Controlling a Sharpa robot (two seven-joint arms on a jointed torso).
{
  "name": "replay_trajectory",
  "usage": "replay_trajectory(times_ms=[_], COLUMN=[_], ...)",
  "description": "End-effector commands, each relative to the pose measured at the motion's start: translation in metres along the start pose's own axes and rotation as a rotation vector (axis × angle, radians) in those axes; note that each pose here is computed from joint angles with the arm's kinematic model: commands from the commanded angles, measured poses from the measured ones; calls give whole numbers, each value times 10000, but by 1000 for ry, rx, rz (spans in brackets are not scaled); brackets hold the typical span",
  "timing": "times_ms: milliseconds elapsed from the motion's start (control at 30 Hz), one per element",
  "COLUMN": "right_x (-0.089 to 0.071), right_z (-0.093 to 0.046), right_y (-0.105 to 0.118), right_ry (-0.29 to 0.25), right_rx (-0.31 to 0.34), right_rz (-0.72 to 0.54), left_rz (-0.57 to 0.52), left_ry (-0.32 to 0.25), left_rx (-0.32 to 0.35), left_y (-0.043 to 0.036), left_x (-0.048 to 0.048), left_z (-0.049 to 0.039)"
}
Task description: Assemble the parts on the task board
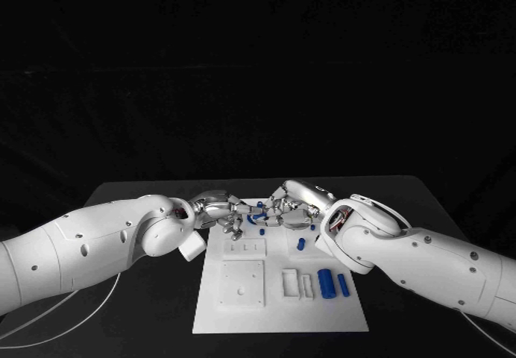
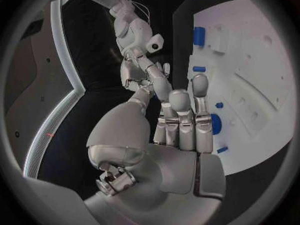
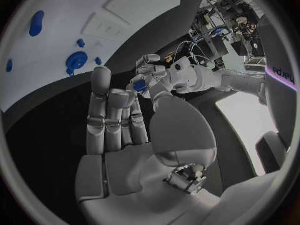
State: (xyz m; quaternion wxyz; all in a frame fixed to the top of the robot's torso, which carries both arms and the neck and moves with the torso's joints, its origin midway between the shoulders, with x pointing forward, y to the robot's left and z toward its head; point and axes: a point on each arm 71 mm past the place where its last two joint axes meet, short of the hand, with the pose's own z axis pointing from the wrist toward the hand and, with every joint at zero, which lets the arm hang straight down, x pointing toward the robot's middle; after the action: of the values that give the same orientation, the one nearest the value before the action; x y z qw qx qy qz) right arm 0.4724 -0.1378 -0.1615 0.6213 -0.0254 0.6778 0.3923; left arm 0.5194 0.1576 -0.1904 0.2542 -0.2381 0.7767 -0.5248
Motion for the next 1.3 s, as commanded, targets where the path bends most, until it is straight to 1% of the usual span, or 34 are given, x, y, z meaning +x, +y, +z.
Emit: replay_trajectory(times_ms=[33, 233, 400, 500, 567, 667, 767, 833, 867, 967, 1067, 1167, 1300], right_x=[6, -20, -74, -117, -162, -236, -364, -454, -472, -628, -758, -892, -1072], right_z=[-10, -28, -55, -81, -109, -127, -128, -128, -129, -107, -80, -48, -1], right_y=[-20, -73, -182, -271, -364, -462, -570, -639, -655, -778, -863, -922, -980], right_ry=[9, -2, -36, -57, -63, -75, -113, -143, -150, -204, -245, -275, -314], right_rx=[5, 19, 45, 66, 84, 96, 113, 125, 128, 156, 178, 197, 214], right_rz=[-13, -19, 1, 45, 94, 122, 131, 134, 135, 139, 142, 140, 134], left_rz=[-20, -10, 15, 46, 83, 129, 183, 196, 198, 223, 276, 347, 474], left_ry=[-11, -15, -30, -50, -74, -109, -159, -186, -193, -252, -297, -325, -342], left_rx=[-4, -19, -35, -50, -68, -99, -147, -180, -190, -263, -313, -350, -389], left_y=[-3, 13, 26, 35, 45, 61, 78, 89, 93, 118, 126, 133, 144], left_x=[-1, -4, -13, -24, -37, -59, -79, -85, -87, -95, -87, -49, 56], left_z=[5, 4, 4, 3, 2, 2, 12, 23, 26, 55, 84, 116, 171])
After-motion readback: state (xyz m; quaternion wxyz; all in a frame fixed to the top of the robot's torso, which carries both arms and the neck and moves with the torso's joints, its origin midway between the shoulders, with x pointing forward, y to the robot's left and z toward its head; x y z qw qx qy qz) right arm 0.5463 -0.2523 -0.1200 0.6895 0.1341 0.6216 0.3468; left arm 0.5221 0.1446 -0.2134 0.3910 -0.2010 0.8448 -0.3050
